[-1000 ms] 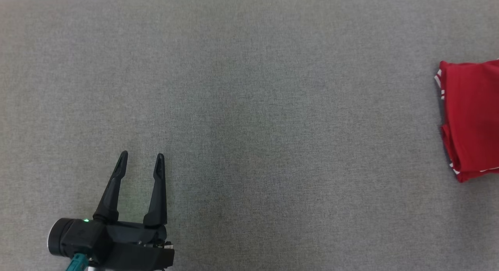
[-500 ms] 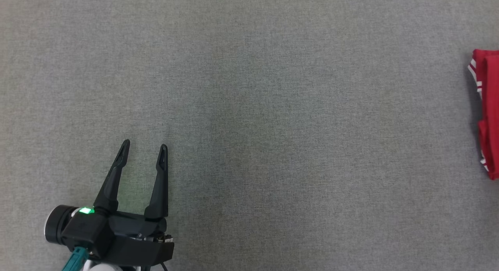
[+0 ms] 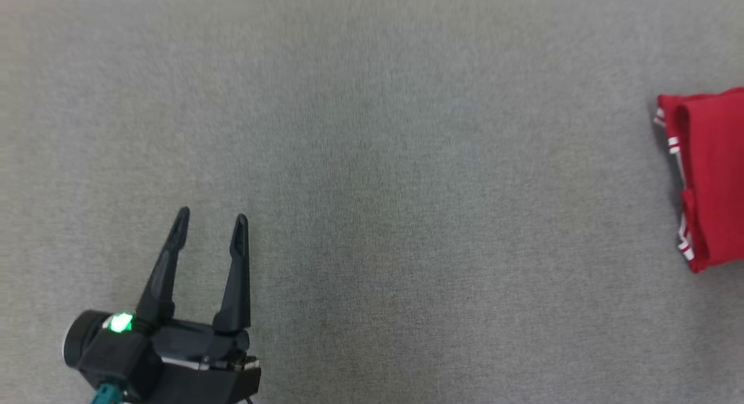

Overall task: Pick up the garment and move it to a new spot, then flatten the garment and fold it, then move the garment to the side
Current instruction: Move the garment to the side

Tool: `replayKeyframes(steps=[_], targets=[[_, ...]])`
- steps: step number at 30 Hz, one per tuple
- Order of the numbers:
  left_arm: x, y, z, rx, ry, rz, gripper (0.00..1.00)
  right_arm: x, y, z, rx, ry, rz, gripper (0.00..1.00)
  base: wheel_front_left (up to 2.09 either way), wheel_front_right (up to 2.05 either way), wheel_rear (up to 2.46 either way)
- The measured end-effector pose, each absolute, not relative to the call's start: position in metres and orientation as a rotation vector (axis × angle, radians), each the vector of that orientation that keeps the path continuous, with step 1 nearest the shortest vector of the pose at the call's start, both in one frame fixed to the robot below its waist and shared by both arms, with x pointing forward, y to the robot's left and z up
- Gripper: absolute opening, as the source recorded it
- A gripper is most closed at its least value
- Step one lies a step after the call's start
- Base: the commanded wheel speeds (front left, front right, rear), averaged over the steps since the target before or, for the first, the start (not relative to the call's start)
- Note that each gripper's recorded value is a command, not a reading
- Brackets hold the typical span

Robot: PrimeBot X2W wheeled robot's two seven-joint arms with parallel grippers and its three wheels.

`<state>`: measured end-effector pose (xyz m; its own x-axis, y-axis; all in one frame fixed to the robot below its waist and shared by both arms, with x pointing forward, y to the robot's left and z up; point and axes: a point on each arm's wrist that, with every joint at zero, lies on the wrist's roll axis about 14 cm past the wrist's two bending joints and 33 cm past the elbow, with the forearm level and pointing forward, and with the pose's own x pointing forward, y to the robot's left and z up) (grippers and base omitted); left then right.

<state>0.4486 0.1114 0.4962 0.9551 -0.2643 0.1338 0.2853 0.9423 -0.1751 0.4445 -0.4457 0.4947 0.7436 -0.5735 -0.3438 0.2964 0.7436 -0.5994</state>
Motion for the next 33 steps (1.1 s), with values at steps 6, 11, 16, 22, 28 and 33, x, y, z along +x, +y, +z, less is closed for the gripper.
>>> replayKeyframes(steps=[6, 11, 16, 22, 28, 33], targets=[[0.431, 0.124, 0.512, -0.207, -0.134, -0.228, 1.0, 0.456, -0.417, 0.513, -0.391, 0.315, -0.364, 1.0, 0.0, 0.0, 0.0], [0.416, 0.143, 0.514, -0.196, -0.126, -0.147, 1.0, 0.47, -0.352, 0.514, -0.27, 0.172, -0.186, 1.0, 0.0, 0.0, 0.0], [0.398, 0.154, 0.516, -0.203, -0.12, -0.105, 1.0, 0.461, -0.296, 0.516, -0.136, 0.068, -0.096, 1.0, 0.0, 0.0, 0.0], [0.373, 0.169, 0.519, -0.207, -0.126, -0.059, 1.0, 0.428, -0.231, 0.508, 0.006, -0.004, -0.013, 1.0, 0.0, 0.0, 0.0], [0.356, 0.179, 0.531, -0.188, -0.166, -0.036, 1.0, 0.404, -0.19, 0.51, 0.053, -0.035, 0.06, 1.0, 0.0, 0.0, 0.0], [0.349, 0.182, 0.534, -0.18, -0.177, -0.035, 1.0, 0.39, -0.18, 0.51, 0.081, -0.038, 0.078, 1.0, 0.0, 0.0, 0.0]])
